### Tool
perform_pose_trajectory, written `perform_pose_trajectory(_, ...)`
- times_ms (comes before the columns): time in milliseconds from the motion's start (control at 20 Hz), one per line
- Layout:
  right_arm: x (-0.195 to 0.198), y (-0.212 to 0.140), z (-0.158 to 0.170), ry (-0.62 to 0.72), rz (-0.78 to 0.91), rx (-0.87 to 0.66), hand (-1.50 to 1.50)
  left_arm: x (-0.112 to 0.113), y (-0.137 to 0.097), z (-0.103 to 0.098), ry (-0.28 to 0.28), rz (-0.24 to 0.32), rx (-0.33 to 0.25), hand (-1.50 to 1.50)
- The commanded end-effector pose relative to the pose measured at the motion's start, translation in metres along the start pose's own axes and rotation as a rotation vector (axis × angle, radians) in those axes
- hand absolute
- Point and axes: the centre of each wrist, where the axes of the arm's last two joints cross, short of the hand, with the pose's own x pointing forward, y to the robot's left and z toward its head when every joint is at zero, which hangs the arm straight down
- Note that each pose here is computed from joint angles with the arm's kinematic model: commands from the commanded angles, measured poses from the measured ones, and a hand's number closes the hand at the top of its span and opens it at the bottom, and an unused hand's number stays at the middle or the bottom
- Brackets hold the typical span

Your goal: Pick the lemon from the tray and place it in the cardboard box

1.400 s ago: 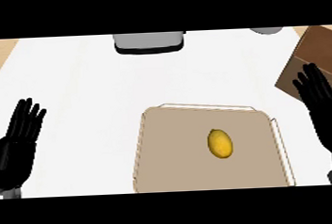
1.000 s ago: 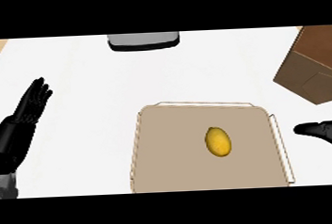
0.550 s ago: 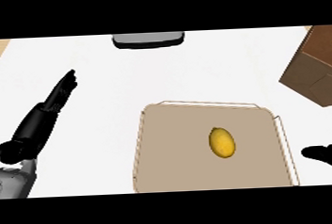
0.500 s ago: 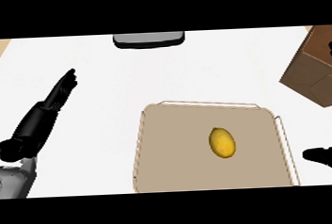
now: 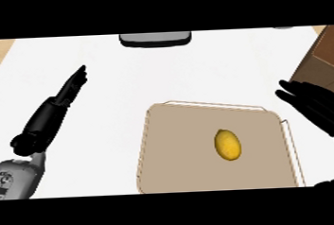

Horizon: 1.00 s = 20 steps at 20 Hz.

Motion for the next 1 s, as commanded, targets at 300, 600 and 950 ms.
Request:
perform_pose_trajectory(300,0.077,0.018,-0.008,0.114,0.258,0.24,-1.5,0.001,-0.008,-0.017,0.001,0.004,-0.006,0.0)
perform_pose_trajectory(600,0.1,0.052,-0.051,0.203,0.261,0.338,-1.5,-0.003,0.0,-0.01,0.009,0.008,-0.009,0.0)
perform_pose_trajectory(950,0.133,0.061,-0.071,0.228,0.226,0.364,-1.5,-0.006,-0.005,-0.005,0.013,0.0,0.004,0.0)
